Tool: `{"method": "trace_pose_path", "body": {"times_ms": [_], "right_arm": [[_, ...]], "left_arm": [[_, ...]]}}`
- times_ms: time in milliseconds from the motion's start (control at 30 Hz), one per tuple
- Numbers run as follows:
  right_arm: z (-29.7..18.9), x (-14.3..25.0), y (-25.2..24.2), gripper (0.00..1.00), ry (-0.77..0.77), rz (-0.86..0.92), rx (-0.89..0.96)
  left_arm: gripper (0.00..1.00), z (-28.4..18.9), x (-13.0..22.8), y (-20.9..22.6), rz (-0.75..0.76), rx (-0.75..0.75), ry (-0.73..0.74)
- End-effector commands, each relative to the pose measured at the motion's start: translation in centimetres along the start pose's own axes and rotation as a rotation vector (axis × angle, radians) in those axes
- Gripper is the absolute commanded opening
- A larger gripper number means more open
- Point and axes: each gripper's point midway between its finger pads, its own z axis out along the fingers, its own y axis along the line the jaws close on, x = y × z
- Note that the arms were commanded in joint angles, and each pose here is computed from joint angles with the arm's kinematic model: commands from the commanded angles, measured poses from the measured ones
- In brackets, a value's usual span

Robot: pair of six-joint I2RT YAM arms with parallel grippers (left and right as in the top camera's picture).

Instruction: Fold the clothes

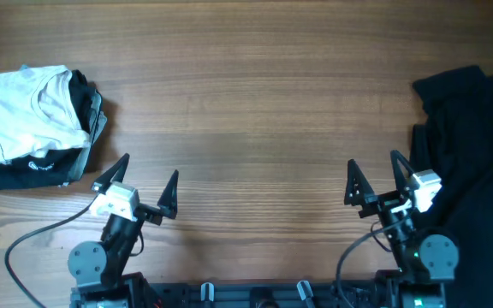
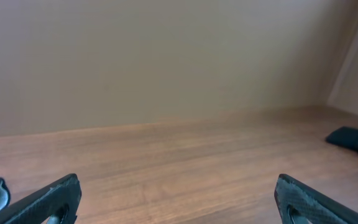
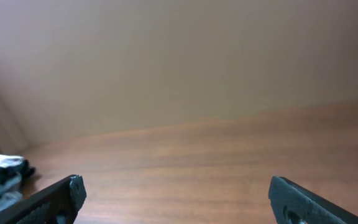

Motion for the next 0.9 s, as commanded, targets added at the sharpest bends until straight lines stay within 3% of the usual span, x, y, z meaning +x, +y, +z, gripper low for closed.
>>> {"method": "trace_pose_path", "body": {"times_ms": [0, 67, 200, 333, 433, 500, 533, 600, 667, 767, 867], "right_arm": [[-0.4, -5.2, 2.3, 1.00, -0.004, -0.046, -0.041], [0.5, -5.6, 2.1, 1.00, 0.110, -0.047, -0.004], [4.4, -5.2, 0.9, 1.00, 0.430, 0.056, 0.070], [8.4, -4.6, -0.5, 1.00, 0.695, 0.112, 0.131], [11.1, -2.9, -1.8, 1.00, 0.807, 0.150, 0.159], [11.6, -1.6, -4.6, 0.99, 0.829, 0.132, 0.274], [11.1, -0.9, -8.7, 1.00, 0.832, 0.163, 0.471], [9.7, 0.1, -15.3, 0.98, 0.798, 0.306, 0.744], [8.3, 2.0, -19.7, 0.89, 0.804, 0.430, 0.879], [5.4, 6.9, -22.6, 0.73, 0.955, 0.558, 0.967], [3.8, 11.9, -24.0, 0.70, 1.096, 0.616, 1.017]], "left_arm": [[1.00, -0.4, -5.1, -1.3, -0.033, 0.033, -0.028], [1.00, 0.3, -7.0, -1.1, -0.068, 0.026, 0.027], [1.00, 3.5, -9.5, 0.4, -0.211, -0.007, 0.280], [1.00, 6.4, -9.1, 2.0, -0.366, -0.045, 0.557], [1.00, 8.3, -7.2, 3.2, -0.429, -0.060, 0.686], [1.00, 8.8, -6.1, 3.5, -0.446, -0.057, 0.719], [1.00, 8.8, -5.8, 3.3, -0.460, -0.043, 0.732], [1.00, 8.8, -5.7, 3.1, -0.467, -0.035, 0.738], [1.00, 8.8, -5.7, 3.1, -0.466, -0.035, 0.735], [1.00, 8.8, -5.7, 3.1, -0.466, -0.035, 0.736], [1.00, 8.8, -5.7, 3.1, -0.474, -0.038, 0.737]]}}
